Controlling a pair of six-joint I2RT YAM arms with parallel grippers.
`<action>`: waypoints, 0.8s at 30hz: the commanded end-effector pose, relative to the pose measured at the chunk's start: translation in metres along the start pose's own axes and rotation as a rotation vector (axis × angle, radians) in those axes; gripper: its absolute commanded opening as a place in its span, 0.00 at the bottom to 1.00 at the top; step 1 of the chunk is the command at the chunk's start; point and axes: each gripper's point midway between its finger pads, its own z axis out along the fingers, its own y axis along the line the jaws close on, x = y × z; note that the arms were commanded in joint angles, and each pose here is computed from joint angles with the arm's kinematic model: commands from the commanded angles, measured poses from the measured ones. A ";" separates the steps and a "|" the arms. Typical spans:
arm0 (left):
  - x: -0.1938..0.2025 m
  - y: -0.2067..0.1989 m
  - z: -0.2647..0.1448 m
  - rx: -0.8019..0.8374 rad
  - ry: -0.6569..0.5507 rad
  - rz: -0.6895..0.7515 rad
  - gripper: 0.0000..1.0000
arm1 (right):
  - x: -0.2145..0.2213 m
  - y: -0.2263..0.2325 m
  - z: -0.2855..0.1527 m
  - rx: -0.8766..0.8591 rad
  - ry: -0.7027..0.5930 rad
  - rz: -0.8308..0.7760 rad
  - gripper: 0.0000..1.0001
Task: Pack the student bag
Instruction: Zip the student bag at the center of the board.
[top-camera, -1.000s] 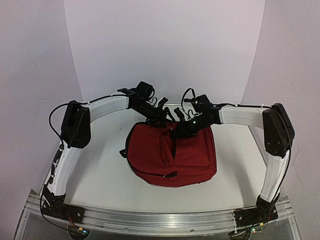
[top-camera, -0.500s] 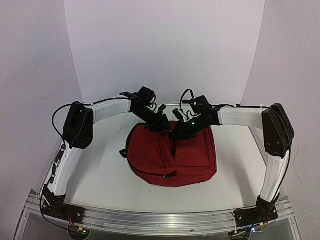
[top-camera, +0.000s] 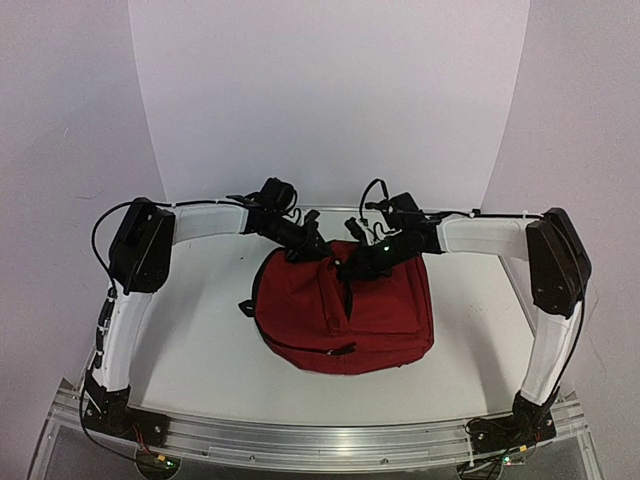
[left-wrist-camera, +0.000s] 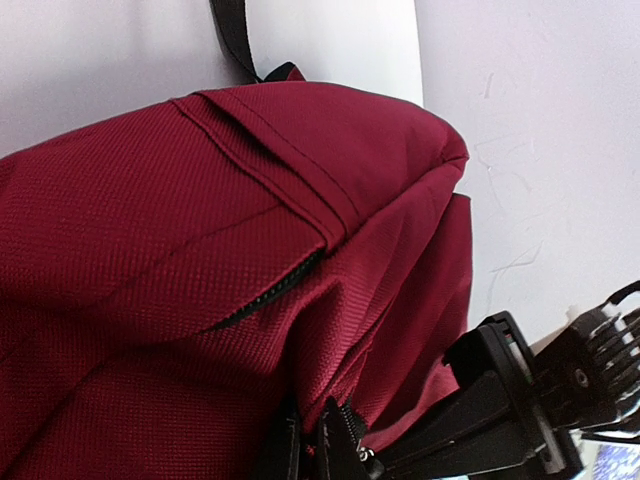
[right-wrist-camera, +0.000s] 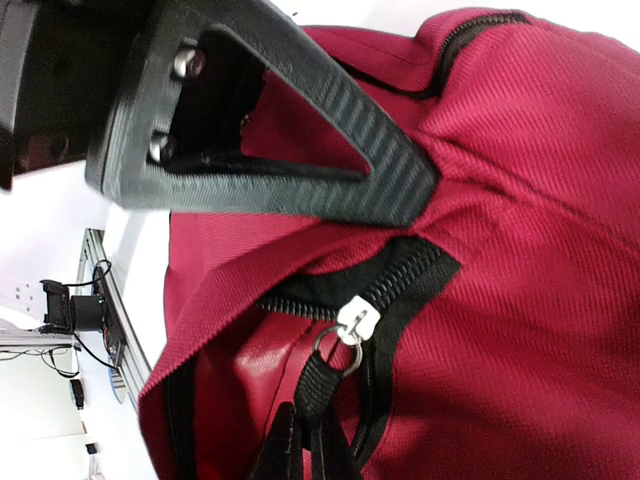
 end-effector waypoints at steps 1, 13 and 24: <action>-0.078 -0.012 -0.076 0.009 -0.331 -0.032 0.00 | 0.041 0.033 -0.015 -0.074 0.096 0.011 0.00; -0.112 -0.011 -0.127 0.002 -0.528 -0.090 0.00 | 0.068 0.038 -0.025 -0.089 0.159 -0.034 0.00; -0.110 0.020 -0.160 -0.105 -0.599 -0.142 0.00 | 0.078 0.055 -0.043 -0.118 0.194 -0.104 0.00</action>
